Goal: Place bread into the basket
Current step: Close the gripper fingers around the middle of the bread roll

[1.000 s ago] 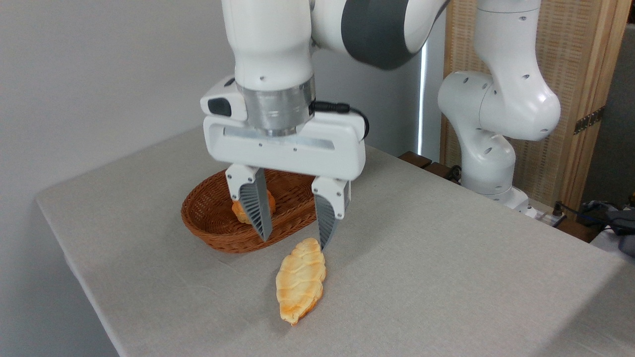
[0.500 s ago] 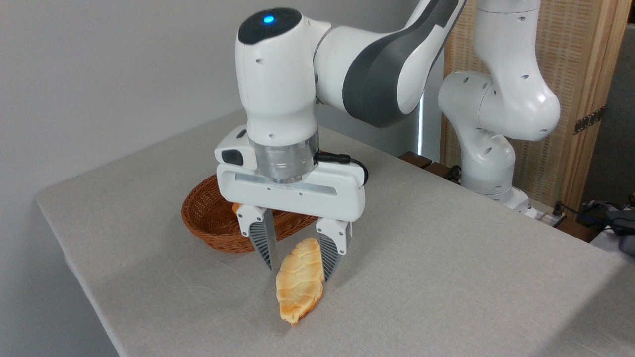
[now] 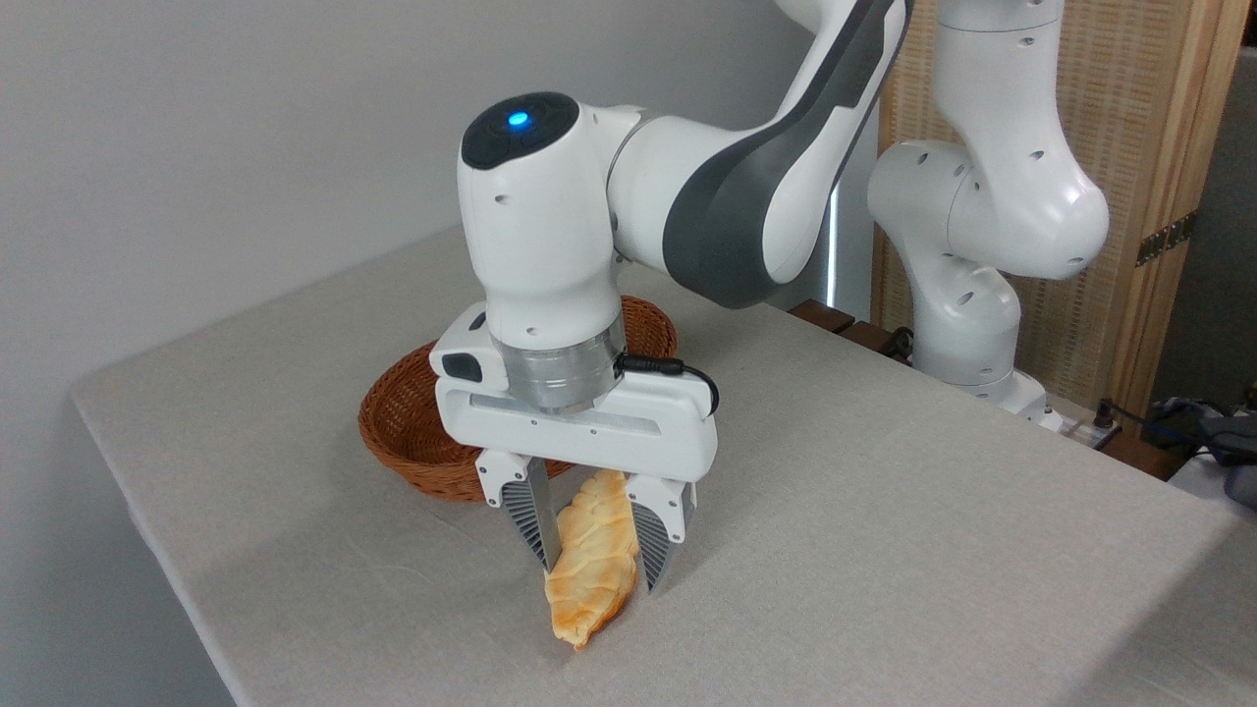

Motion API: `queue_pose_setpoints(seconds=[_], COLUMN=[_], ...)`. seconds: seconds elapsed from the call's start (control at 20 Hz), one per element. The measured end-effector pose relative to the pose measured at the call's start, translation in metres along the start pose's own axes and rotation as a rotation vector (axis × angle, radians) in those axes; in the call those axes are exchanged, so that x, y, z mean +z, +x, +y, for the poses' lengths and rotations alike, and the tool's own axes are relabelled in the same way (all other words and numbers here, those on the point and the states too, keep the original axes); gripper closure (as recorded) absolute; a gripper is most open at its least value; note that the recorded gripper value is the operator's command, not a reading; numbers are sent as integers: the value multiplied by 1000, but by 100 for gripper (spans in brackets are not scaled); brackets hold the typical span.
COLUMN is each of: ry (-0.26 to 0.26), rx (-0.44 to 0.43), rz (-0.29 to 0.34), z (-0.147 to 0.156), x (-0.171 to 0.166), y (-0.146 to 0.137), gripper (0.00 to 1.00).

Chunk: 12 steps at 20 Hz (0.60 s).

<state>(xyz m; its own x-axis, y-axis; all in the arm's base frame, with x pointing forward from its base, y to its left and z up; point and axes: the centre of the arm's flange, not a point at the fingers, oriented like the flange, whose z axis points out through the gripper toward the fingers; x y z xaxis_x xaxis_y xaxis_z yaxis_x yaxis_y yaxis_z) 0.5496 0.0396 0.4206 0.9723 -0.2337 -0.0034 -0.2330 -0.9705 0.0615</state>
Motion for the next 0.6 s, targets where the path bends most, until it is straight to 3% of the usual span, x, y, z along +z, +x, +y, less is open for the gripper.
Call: queue_pose_setpoints(seconds=[0.5, 0.6], ry=[1, 2], rx=[11, 17], rz=[2, 3], z=[5, 8], x=[0, 1], y=[3, 5], gripper=[0, 6])
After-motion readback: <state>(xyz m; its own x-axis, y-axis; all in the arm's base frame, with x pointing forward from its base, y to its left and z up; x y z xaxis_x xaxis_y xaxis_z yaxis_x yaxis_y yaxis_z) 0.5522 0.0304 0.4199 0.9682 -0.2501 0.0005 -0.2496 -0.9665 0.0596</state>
